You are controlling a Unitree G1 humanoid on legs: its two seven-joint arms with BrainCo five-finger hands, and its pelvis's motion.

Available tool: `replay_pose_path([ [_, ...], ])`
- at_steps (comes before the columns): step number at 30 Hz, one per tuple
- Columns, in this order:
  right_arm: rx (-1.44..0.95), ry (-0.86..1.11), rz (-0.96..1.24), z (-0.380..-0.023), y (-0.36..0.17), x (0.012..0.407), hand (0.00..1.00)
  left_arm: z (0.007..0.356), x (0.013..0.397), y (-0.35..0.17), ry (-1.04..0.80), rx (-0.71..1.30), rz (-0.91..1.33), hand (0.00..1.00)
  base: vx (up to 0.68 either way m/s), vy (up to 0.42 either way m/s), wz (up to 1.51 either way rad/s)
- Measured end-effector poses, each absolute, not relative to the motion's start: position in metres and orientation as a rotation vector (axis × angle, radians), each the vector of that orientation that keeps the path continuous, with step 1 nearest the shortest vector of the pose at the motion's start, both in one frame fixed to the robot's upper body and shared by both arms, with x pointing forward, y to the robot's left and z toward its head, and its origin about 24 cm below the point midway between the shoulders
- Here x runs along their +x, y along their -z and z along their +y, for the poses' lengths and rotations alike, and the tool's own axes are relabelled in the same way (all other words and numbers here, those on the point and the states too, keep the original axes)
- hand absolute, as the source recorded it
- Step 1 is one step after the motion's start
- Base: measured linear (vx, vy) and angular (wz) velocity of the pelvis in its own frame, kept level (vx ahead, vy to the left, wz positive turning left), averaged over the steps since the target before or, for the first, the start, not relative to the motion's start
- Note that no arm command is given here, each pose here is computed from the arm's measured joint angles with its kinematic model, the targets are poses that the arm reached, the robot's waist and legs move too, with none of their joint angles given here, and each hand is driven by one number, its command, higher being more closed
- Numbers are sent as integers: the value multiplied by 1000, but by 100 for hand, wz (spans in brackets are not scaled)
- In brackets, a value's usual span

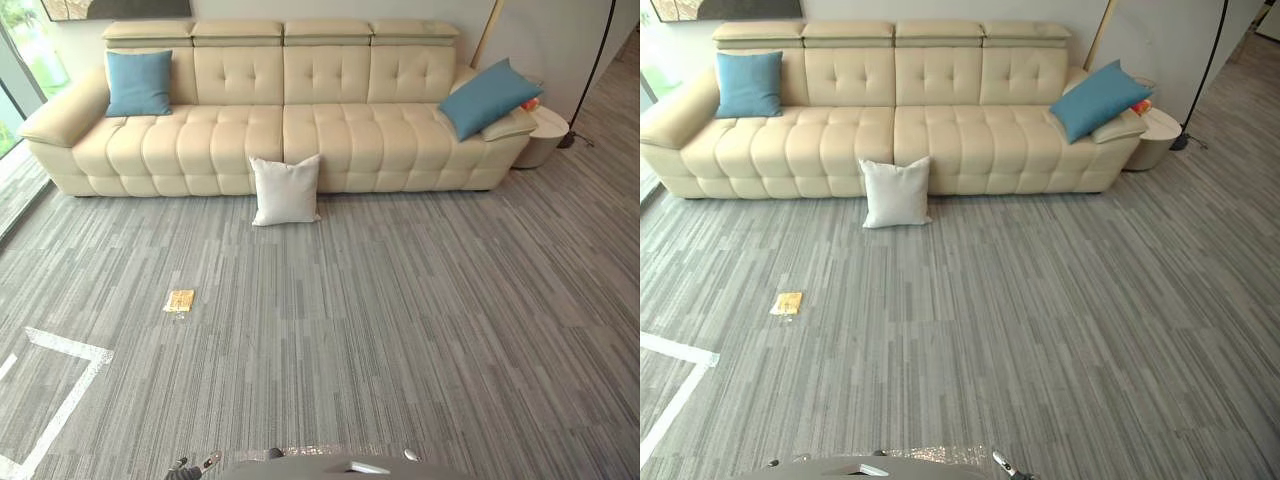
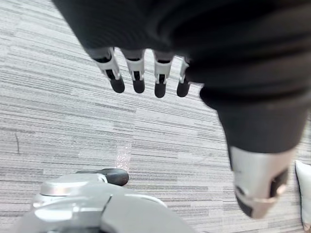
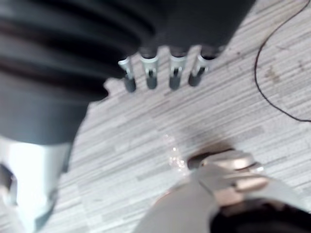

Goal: Pick up cushions and gather them together orderly.

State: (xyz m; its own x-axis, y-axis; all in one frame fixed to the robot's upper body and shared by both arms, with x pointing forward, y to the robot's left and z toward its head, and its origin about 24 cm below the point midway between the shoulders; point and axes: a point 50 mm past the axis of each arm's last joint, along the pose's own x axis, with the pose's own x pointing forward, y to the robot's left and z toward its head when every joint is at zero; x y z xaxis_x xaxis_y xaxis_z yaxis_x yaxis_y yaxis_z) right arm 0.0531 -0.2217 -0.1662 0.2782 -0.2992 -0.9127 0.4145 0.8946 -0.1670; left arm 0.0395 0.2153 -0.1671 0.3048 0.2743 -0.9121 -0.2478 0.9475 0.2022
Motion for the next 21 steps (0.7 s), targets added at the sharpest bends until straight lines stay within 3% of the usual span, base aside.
replay_pose_path([
  [21, 107, 501, 1158, -221, 164, 78, 0, 214, 45, 168, -438, -65, 1195, 0, 11, -14, 5],
])
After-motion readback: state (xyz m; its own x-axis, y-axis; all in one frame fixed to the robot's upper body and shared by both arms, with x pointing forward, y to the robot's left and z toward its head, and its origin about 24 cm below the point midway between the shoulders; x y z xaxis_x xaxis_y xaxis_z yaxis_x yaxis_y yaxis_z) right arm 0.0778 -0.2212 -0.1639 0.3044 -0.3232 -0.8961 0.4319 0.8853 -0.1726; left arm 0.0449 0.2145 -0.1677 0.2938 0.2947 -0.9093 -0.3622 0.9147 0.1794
